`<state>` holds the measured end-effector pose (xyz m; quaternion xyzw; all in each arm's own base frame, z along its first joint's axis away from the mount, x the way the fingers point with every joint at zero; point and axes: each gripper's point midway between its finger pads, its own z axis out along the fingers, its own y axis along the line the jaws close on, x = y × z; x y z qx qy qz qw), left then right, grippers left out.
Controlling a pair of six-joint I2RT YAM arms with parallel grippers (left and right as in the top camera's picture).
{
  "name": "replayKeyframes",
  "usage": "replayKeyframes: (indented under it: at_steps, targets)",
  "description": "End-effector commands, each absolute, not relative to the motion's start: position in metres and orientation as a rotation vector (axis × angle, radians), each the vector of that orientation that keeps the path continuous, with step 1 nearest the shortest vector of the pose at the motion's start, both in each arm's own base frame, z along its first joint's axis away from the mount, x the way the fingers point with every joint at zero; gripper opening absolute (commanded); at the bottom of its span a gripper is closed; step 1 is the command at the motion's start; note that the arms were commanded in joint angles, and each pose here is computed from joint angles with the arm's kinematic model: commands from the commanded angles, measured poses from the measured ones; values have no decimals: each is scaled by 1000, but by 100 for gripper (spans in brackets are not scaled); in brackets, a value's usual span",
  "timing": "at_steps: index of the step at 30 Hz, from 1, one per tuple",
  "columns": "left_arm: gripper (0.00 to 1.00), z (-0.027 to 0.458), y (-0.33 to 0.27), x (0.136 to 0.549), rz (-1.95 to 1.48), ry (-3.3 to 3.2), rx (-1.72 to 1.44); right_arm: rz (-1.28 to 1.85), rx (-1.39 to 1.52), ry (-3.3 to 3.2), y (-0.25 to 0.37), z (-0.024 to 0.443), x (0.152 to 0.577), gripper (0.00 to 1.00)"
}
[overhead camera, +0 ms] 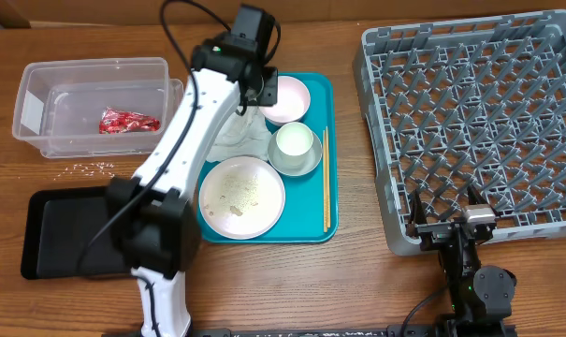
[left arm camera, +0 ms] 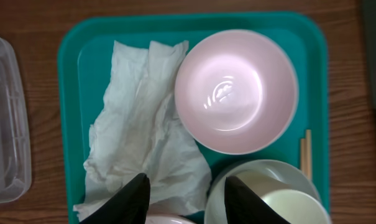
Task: Sort waste into correct bins and load items into the dishwasher
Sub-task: 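Move the left gripper back over the white napkin on the tray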
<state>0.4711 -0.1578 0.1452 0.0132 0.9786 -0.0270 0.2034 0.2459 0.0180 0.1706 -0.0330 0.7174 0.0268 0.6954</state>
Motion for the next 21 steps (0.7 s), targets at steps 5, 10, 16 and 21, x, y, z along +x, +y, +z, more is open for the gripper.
replayKeyframes:
  at_steps: [5, 10, 16, 21]
  targets:
    - [44, 86, -150, 483, 15, 2813, 27, 51, -66, 1594, 17, 170, 246, 100]
    - [40, 74, -143, 493, 17, 2805, -1, 51, -66, 1593, 16, 170, 246, 100]
    - [42, 73, -120, 501, 23, 2801, -79, 51, -66, 1594, 16, 170, 246, 100]
    - [44, 67, -113, 501, -29, 2827, -109, 51, -66, 1594, 17, 170, 246, 100]
